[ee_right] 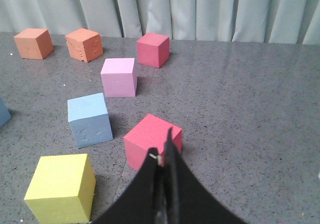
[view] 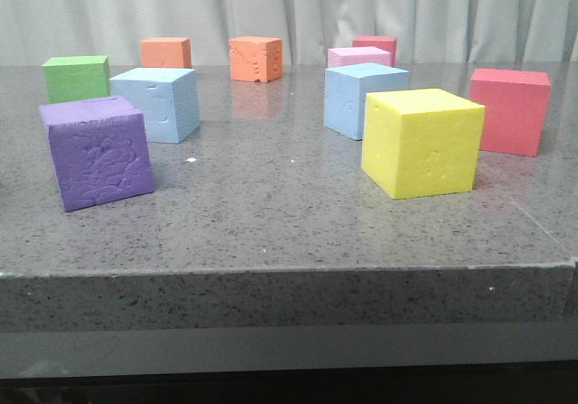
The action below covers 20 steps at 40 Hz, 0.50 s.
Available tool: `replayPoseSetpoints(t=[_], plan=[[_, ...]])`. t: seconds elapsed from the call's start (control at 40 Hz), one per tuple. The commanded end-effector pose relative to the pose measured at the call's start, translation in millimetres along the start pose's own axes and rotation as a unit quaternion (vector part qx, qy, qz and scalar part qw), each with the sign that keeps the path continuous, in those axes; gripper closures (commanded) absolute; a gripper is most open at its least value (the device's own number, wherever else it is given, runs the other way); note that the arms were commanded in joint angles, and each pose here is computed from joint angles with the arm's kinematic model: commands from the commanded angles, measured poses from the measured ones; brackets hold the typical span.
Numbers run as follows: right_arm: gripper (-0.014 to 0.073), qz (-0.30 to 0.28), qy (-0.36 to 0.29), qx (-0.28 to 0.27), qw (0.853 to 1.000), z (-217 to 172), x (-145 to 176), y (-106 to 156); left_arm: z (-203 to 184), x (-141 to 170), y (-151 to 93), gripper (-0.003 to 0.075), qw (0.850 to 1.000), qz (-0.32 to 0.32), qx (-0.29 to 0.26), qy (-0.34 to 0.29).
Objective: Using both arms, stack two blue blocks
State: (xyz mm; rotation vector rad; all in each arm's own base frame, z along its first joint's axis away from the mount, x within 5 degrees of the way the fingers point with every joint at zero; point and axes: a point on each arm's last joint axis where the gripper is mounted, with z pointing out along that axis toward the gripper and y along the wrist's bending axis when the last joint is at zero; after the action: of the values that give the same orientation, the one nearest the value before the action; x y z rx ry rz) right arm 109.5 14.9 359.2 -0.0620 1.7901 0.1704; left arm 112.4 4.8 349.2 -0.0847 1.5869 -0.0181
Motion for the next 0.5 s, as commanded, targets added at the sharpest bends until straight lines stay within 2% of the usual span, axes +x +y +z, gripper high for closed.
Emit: replayPoseSetpoints(t=[0.0, 0.1, 0.15, 0.2, 0.28, 0.38, 0.4, 0.48], plan=[[0.0661, -0.007, -0.058, 0.008, 0.998, -3.5, -19.0, -0.7, -0.4, -19.5, -0.7, 0.0740, 0.998, -0.002, 0.001, -0.056], [0.0649, -0.007, -0.058, 0.008, 0.998, -3.5, -19.0, -0.7, -0.4, -19.5, -0.7, 0.0721, 0.998, -0.002, 0.001, -0.056], [0.0616, -0.007, -0.058, 0.008, 0.998, -3.5, -19.0, -0.7, -0.4, -19.5, -0.7, 0.0674, 0.998, -0.002, 0.001, -0.056], [0.0568, -0.007, -0.058, 0.008, 0.998, -3.5, -19.0, -0.7, -0.4, -19.5, -0.7, 0.0587, 0.998, -0.002, 0.001, -0.056], [0.0456, -0.007, -0.058, 0.008, 0.998, -3.5, -19.0, -0.7, -0.4, -19.5, -0.7, 0.0413, 0.998, -0.002, 0.001, -0.056], [0.0239, -0.007, -0.058, 0.008, 0.998, -3.5, -19.0, -0.7, -0.4, -19.5, -0.7, 0.0171, 0.998, -0.002, 0.001, -0.056], [0.0160, -0.007, -0.058, 0.008, 0.998, -3.5, -19.0, -0.7, -0.4, -19.5, -0.7, 0.0136, 0.998, -0.002, 0.001, -0.056], [0.0024, -0.007, -0.058, 0.008, 0.998, -3.5, -19.0, -0.7, -0.4, -19.5, -0.7, 0.0058, 0.998, -0.002, 0.001, -0.056]])
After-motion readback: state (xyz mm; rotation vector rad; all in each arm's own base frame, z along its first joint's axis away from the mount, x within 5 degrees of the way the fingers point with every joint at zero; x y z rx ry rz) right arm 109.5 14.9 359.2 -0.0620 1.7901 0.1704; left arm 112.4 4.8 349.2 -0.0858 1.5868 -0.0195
